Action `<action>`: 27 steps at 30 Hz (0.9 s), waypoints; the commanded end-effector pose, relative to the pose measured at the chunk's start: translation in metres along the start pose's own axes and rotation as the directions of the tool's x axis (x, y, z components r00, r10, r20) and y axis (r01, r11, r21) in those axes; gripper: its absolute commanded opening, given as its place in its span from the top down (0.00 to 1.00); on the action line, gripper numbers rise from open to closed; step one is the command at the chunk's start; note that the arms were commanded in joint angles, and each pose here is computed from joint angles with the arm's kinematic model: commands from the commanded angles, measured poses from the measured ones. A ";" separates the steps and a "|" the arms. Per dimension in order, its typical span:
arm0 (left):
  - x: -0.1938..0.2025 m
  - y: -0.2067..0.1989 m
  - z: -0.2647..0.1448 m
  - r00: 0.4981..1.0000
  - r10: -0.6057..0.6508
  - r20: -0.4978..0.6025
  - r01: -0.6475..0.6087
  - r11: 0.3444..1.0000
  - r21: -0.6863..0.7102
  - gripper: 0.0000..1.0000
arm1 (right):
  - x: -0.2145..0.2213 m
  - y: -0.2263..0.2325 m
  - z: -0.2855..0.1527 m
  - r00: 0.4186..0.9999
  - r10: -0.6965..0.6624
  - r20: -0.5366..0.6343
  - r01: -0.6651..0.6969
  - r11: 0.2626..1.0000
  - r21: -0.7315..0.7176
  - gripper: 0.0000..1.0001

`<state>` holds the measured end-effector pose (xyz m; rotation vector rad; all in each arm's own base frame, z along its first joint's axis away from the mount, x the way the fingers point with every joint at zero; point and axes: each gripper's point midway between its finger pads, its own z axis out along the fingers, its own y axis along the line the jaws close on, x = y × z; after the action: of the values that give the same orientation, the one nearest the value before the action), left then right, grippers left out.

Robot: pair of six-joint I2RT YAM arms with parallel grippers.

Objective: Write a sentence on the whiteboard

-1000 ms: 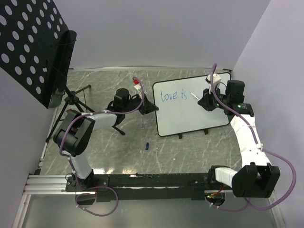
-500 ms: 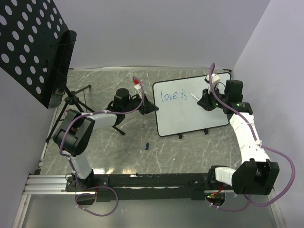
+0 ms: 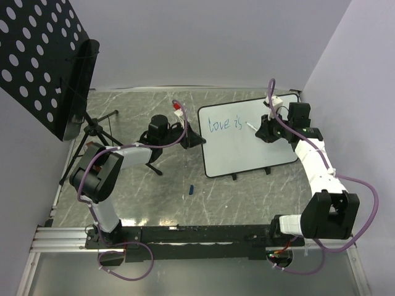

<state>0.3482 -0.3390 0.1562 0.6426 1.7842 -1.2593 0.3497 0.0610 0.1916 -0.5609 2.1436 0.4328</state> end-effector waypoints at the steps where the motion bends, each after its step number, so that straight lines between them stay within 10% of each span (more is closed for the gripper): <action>1: 0.006 0.002 0.001 0.991 0.133 -0.014 -0.133 0.991 -0.003 0.99 | -0.025 -0.010 -0.001 0.998 -0.036 0.056 0.033 0.999 0.043 1.00; 27: 0.009 0.000 0.004 0.991 0.132 -0.022 -0.132 0.991 0.006 0.99 | -0.035 -0.020 0.001 0.998 -0.013 0.062 0.008 0.997 0.076 1.00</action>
<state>0.3485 -0.3382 0.1530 0.6324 1.8028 -1.2541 0.3653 0.0518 0.1987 -0.5019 2.1455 0.3645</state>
